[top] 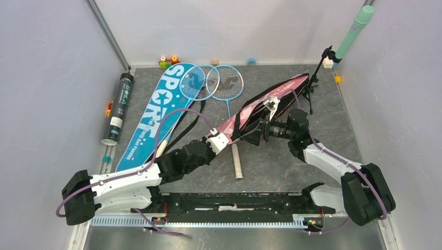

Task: Pack up the badminton gear
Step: Zip the racket bag at the center of the board.

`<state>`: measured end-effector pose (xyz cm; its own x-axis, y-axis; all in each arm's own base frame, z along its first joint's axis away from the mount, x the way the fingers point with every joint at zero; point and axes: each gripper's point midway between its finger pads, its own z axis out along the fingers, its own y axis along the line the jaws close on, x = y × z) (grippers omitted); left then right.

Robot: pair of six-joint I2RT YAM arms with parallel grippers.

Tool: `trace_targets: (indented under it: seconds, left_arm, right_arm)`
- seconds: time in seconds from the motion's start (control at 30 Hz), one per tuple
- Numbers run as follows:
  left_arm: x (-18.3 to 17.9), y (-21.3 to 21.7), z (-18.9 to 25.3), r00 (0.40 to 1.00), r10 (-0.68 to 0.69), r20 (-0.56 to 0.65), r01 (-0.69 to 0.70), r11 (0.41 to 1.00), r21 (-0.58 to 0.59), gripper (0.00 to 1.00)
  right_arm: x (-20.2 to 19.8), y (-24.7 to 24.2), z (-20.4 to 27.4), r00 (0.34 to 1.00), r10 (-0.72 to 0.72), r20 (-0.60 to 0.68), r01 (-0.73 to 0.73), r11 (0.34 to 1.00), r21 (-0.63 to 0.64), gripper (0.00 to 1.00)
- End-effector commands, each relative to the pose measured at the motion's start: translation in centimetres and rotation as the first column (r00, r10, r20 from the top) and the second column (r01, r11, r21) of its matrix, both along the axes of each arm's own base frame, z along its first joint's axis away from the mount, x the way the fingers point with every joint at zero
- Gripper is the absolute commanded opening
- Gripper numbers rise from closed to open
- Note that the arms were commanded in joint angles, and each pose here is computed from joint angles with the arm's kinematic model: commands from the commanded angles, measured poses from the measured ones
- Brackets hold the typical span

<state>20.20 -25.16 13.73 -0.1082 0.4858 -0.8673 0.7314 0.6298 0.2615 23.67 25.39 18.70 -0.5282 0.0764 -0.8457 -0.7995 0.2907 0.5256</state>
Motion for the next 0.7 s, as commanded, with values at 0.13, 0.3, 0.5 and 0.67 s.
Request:
trace_targets:
  seconds: [0.13,0.3,0.5,0.67]
  left_arm:
    - [-1.6,-1.0,-0.9,0.996,-0.062,-0.061,0.06,0.998,-0.033,0.02]
    - [-1.5,-1.2,-1.0,0.996,-0.058,-0.069,0.056,0.998,-0.033,0.02]
    - [-1.5,-1.8,-0.4,0.996,-0.071,-0.062,0.067,0.996,-0.064,0.02]
    - [-1.5,-1.7,-0.3,0.996,-0.068,-0.06,0.064,0.996,-0.068,0.02]
  right_arm:
    - [-2.7,2.2,0.9,0.992,0.117,-0.042,-0.115,0.992,0.044,0.7]
    - [-2.7,2.0,0.7,0.998,0.054,-0.043,-0.054,0.999,-0.004,0.47]
    - [-2.2,1.7,-0.8,0.998,-0.016,-0.058,0.009,0.994,-0.105,0.38]
    - [-2.7,1.9,-1.0,0.998,-0.019,-0.052,0.013,0.992,-0.122,0.35]
